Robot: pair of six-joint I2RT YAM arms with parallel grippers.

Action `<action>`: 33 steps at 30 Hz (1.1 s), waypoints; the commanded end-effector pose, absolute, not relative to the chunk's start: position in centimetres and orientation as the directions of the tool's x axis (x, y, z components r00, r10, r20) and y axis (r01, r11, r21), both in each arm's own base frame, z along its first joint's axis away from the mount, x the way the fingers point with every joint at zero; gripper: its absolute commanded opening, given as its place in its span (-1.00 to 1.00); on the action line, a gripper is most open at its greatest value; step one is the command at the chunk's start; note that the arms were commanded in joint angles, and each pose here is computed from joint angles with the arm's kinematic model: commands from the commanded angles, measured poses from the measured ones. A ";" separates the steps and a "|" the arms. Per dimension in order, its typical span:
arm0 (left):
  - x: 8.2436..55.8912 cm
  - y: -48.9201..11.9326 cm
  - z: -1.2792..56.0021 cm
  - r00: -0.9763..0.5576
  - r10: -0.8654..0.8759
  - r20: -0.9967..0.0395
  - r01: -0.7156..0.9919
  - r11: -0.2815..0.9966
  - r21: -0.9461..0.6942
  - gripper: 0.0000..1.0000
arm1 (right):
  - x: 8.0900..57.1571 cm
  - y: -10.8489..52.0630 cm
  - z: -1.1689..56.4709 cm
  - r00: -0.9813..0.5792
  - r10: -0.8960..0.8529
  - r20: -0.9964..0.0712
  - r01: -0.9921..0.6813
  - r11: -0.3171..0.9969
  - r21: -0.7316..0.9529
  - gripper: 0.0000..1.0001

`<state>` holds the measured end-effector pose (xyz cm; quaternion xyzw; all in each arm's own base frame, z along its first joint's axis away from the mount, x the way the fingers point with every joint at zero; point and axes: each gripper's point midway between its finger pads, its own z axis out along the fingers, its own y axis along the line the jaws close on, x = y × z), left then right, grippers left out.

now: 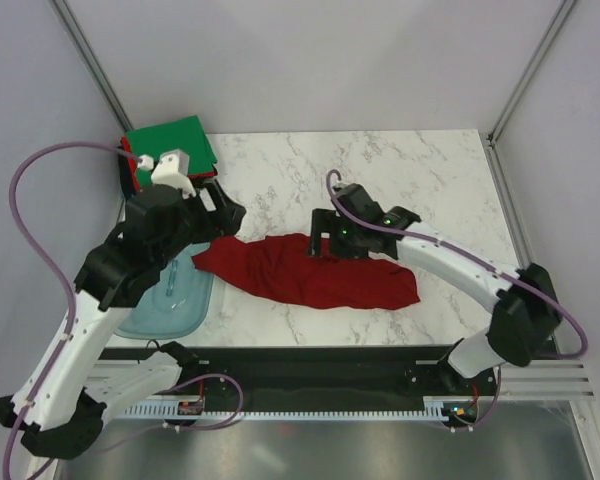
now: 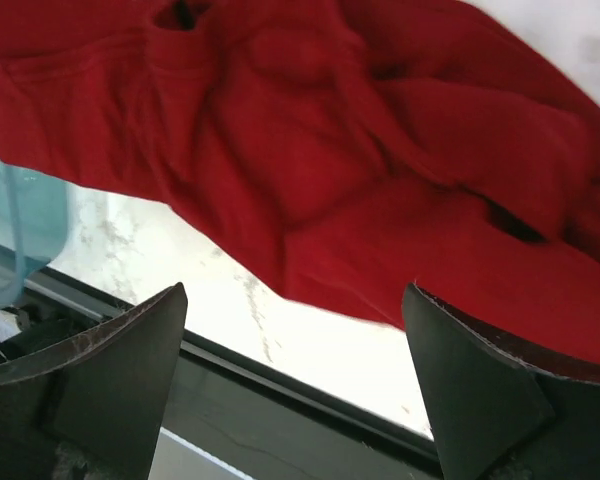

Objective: Fold and stack the t-shirts
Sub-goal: Move the tshirt to the center of the board

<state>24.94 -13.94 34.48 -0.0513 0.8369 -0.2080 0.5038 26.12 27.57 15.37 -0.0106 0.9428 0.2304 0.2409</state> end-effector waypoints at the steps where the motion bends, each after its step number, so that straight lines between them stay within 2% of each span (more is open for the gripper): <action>1: 24.1 -10.6 30.5 -0.483 -0.271 -0.833 0.009 0.949 -0.314 0.75 | 29.2 32.4 17.2 -0.852 0.066 -0.519 -0.230 0.844 0.485 0.89; 6: 21.7 -8.7 27.1 -0.485 -0.288 -0.826 -0.025 0.948 -0.316 0.75 | 31.7 38.0 14.8 -0.869 -0.012 -0.495 -0.292 0.820 0.493 0.81; 11: 20.3 -7.4 24.8 -0.469 -0.319 -0.824 -0.060 0.942 -0.330 0.75 | 32.9 40.9 12.1 -0.888 -0.050 -0.456 -0.301 0.814 0.496 0.72; 15: 19.4 -6.1 23.6 -0.438 -0.337 -0.834 -0.085 0.938 -0.335 0.75 | 33.0 42.8 9.6 -0.900 -0.091 -0.426 -0.314 0.812 0.492 0.52; 18: 19.1 -5.6 23.4 -0.414 -0.357 -0.837 -0.097 0.932 -0.349 0.75 | 32.9 43.4 8.7 -0.902 -0.110 -0.418 -0.324 0.811 0.487 0.15; 19: 19.0 -5.4 23.8 -0.394 -0.366 -0.843 -0.095 0.929 -0.358 0.75 | 32.9 43.5 8.7 -0.901 -0.112 -0.419 -0.327 0.809 0.488 -0.39; 22: 19.0 -4.9 23.7 -0.379 -0.366 -0.850 -0.113 0.930 -0.350 0.76 | 33.7 43.9 10.2 -0.883 -0.141 -0.447 -0.365 0.805 0.468 -1.00; 26: 19.3 -5.2 23.4 -0.397 -0.355 -0.847 -0.115 0.934 -0.337 0.74 | 36.4 43.9 17.3 -0.806 -0.184 -0.562 -0.468 0.778 0.418 -1.00; 27: 19.3 -5.2 23.2 -0.406 -0.347 -0.846 -0.116 0.937 -0.329 0.72 | 37.0 43.7 21.9 -0.765 -0.163 -0.623 -0.497 0.764 0.411 -1.00; 29: 19.4 -5.1 23.3 -0.402 -0.348 -0.847 -0.124 0.937 -0.326 0.70 | 37.5 42.7 27.4 -0.682 -0.156 -0.715 -0.562 0.737 0.375 -1.00; 30: 19.4 -5.0 23.3 -0.401 -0.349 -0.847 -0.126 0.937 -0.327 0.69 | 36.8 41.7 32.9 -0.604 -0.119 -0.788 -0.610 0.706 0.361 -1.00; 33: 19.3 -4.7 23.5 -0.383 -0.361 -0.850 -0.139 0.932 -0.333 0.68 | 33.7 37.7 41.4 -0.426 -0.084 -0.901 -0.697 0.665 0.268 -1.00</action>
